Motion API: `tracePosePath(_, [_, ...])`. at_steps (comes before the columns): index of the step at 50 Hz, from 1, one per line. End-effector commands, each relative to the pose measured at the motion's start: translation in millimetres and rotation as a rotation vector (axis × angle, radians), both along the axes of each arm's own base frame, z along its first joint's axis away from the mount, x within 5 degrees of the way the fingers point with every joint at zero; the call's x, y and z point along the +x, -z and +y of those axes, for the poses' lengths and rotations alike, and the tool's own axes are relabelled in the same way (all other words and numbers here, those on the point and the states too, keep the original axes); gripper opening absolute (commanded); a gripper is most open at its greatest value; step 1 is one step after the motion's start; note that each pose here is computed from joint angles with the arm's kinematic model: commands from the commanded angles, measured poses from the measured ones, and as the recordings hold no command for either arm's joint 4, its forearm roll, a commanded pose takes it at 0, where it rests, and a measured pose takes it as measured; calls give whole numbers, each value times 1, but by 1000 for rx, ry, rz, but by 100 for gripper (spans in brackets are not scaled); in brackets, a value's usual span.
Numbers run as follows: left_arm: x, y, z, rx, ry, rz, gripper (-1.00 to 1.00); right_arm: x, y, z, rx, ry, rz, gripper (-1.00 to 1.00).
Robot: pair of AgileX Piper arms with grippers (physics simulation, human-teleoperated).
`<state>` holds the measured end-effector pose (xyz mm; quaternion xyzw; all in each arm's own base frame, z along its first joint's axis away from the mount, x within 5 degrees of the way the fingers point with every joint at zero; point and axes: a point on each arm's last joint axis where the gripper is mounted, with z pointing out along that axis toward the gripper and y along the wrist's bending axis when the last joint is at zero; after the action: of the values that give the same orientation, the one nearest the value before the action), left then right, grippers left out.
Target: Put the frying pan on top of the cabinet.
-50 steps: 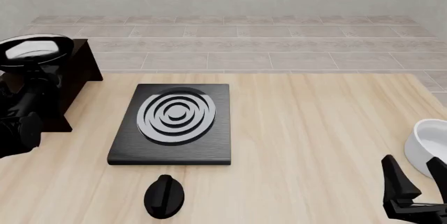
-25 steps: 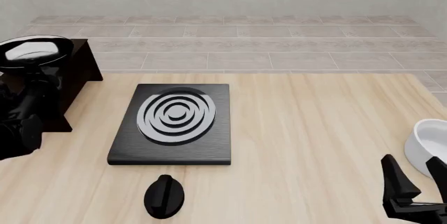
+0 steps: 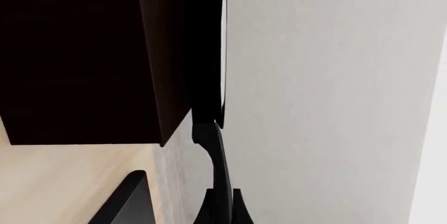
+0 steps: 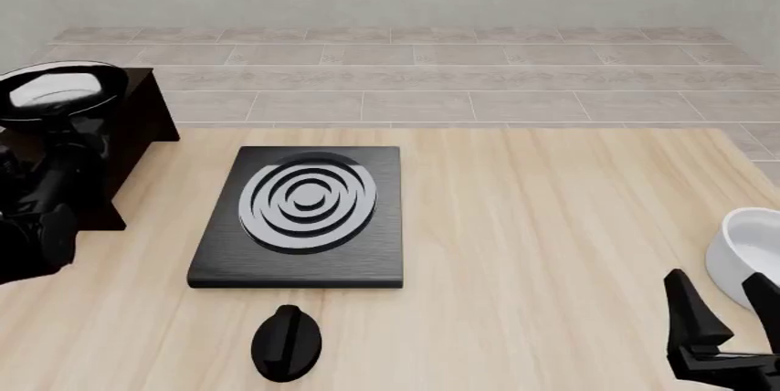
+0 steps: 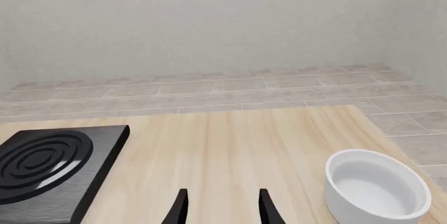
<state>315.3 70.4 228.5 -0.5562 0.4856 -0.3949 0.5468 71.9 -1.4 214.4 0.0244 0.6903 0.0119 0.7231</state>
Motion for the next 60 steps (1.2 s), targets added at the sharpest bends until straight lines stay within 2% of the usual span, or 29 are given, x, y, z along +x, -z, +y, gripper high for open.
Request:
tracePosePath(1, [0, 0, 0, 12, 10, -15, -100, 0, 0, 0, -2, -1, 1, 100])
tracePosePath(31, [-4, -1, 4, 22, -7, -31, -100, -1, 0, 0, -3, -3, 2, 100])
tracePosePath(32, [-5, 1, 4, 16, -7, -27, 100, -1, 0, 0, -3, -3, 2, 100])
tracePosePath(60, [-9, 0, 8, 43, -22, -14, 100, 2, 0, 0, -8, -6, 4, 100])
